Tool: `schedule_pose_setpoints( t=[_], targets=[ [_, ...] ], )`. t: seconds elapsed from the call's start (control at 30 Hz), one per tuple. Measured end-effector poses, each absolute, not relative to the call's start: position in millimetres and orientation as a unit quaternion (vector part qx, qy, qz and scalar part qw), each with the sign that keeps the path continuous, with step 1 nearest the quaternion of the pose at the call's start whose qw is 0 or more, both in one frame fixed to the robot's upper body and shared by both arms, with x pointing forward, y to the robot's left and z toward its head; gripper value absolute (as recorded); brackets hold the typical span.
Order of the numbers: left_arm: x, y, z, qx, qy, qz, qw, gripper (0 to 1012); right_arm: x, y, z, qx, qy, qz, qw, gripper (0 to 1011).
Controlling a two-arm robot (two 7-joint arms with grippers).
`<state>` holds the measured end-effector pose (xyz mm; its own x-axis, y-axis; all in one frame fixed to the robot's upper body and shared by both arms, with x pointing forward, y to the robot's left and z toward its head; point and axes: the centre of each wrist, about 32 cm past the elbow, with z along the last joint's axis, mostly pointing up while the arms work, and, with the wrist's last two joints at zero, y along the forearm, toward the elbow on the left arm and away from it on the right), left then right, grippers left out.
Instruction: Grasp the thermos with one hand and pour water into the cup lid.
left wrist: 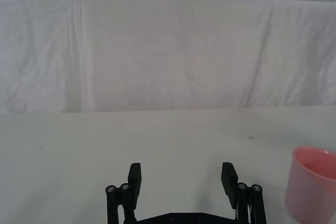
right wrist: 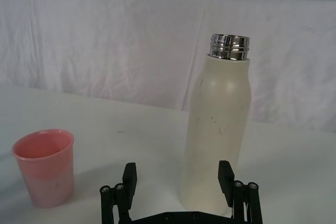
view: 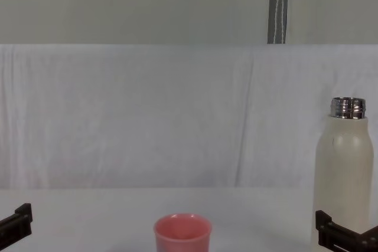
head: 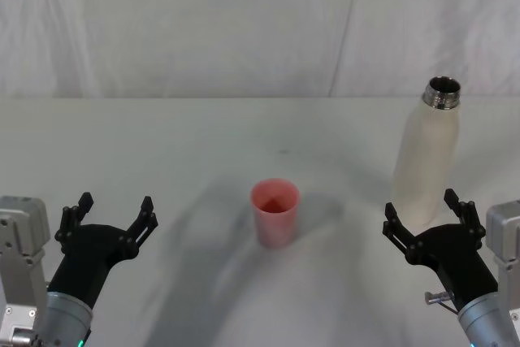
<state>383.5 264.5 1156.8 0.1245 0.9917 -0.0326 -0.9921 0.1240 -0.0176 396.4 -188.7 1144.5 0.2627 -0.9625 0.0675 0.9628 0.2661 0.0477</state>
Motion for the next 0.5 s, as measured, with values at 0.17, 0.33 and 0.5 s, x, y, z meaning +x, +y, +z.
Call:
schedule_pose_setpoints(
  t=[0.17, 0.33, 0.5],
  targets=[
    [383.5, 264.5, 1156.8, -0.017, 0.006, 0.662, 0.75, 1001, 396.4, -188.7, 1144.5, -0.001, -0.041, -0.606, 0.795, 1001],
    [383.5, 264.5, 1156.8, -0.017, 0.006, 0.662, 0.75, 1001, 396.4, -188.7, 1144.5, -0.001, -0.041, -0.606, 0.795, 1001],
    [383.5, 264.5, 1156.8, -0.017, 0.006, 0.662, 0.75, 1001, 396.4, -188.7, 1144.5, -0.001, -0.041, -0.606, 0.795, 1001]
  ],
)
